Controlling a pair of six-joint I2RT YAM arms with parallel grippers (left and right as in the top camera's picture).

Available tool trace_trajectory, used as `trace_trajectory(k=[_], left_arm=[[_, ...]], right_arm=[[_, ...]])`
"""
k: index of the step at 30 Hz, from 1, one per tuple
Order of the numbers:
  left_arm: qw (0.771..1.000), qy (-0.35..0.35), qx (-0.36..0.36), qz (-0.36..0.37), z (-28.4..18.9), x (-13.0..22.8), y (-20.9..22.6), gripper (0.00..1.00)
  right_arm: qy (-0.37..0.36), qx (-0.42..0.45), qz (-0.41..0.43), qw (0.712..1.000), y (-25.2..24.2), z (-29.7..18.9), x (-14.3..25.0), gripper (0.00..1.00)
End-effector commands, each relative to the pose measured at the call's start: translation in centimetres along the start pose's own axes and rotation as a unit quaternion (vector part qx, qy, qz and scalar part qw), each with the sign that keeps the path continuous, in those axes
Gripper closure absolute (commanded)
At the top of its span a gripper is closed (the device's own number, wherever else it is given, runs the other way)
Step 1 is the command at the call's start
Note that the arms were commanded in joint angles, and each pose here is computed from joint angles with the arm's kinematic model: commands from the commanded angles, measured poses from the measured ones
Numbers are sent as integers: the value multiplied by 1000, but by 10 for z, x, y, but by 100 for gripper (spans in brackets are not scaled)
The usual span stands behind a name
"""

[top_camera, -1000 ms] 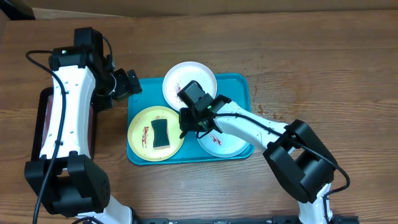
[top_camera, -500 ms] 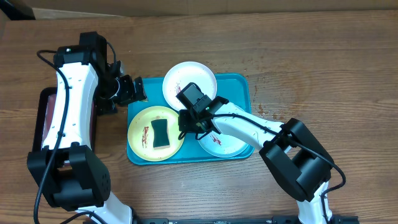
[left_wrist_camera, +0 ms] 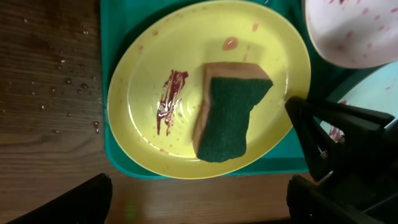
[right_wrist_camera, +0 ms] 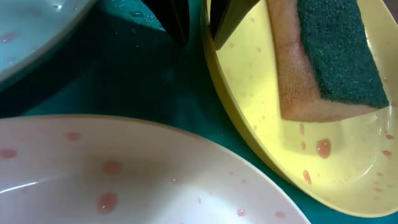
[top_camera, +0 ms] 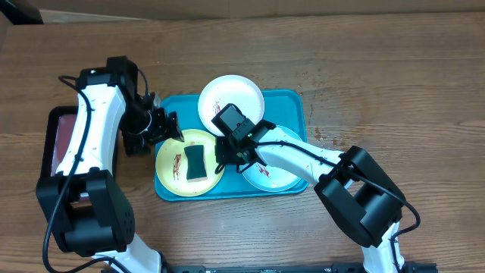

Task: Clean dirty plates on tray and stack at the side
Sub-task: 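Scrub the yellow plate with the sponge while the right gripper holds it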

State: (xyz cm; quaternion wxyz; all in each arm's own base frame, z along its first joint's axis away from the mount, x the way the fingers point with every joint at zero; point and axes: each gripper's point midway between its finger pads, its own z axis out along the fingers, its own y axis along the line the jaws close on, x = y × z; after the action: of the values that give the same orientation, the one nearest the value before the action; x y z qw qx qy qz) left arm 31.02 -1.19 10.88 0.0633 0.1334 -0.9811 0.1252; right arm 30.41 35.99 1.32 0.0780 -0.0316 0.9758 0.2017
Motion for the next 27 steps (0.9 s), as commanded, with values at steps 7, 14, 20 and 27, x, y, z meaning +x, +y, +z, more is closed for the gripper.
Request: trace_trajectory(k=[7,14,20,27], left_arm=[[1000,17,11,21,15,5,-6,21],[998,16,19,54,48,8,-21,36],[997,5,22,75,65,8,-32,39],[996,0,19,87,75,8,-35,38]], right_arm=[[-4,13,0,1000,-5,5,0,90],[-8,9,-1,1000,-3,5,-2,96],[-8,9,-1,1000,-3,5,-2,96],[-10,8,-1,1000,-2,5,-3,96]])
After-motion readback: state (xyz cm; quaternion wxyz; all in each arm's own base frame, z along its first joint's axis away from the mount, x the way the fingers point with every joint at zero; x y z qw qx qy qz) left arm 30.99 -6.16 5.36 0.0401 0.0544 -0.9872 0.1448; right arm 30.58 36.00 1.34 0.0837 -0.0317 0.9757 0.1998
